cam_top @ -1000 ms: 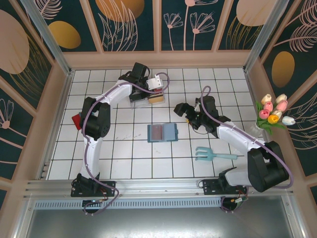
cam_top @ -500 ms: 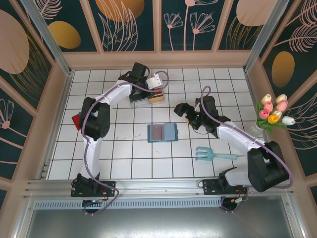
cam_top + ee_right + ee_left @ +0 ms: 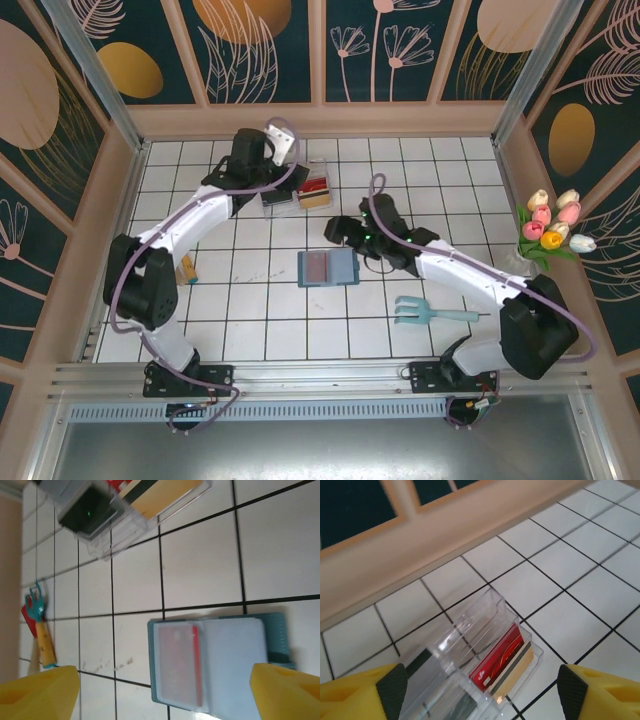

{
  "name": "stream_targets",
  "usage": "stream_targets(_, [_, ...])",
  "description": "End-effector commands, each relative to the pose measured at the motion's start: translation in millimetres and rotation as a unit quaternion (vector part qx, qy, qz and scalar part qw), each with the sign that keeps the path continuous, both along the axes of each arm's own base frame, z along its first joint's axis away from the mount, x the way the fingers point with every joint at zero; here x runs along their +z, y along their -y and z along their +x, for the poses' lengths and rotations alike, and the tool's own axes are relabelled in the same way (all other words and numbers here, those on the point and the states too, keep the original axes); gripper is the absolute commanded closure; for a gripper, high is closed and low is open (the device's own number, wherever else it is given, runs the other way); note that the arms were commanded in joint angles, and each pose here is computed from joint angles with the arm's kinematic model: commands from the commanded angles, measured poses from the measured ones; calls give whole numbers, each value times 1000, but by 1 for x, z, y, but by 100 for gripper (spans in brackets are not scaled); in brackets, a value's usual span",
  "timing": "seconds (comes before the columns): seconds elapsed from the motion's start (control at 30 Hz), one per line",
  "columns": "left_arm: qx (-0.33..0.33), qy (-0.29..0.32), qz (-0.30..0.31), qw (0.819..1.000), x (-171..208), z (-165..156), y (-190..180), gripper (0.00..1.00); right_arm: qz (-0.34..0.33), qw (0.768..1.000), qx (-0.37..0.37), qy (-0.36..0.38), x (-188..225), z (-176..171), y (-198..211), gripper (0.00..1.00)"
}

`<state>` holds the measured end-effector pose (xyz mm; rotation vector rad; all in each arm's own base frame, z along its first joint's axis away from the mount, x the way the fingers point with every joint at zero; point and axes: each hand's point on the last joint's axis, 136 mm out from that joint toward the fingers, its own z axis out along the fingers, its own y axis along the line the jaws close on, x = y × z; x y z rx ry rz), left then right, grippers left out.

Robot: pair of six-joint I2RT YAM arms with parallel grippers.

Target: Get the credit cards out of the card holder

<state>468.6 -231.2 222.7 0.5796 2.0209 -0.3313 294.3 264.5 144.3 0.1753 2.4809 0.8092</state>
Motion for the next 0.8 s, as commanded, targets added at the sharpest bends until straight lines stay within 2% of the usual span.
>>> stream_targets(0.0, [134,-32,-65,988,-4,-7,-36,8,-99,995,-8,-3,-24,-7,8,15])
stream_targets(0.1, [183,-42,-89,978,-14,-25,-56,2,-132,991,7,-7,-40,-16,-3,16])
stream_targets(0.27, [220,-41,-141,964,-21,-48,-72,1,-188,981,36,-29,-69,-24,-18,15])
stream_targets(0.4, [244,-63,-182,950,-40,-66,-79,2,-247,968,33,-36,-87,-26,-18,12])
stream_targets(0.53, [270,-100,-202,936,-56,-76,-83,1,-270,961,40,-49,-103,-31,-17,9])
stream_targets(0.77, [268,-133,-214,930,-77,-84,-79,1,-289,953,55,-68,-126,-37,-12,8])
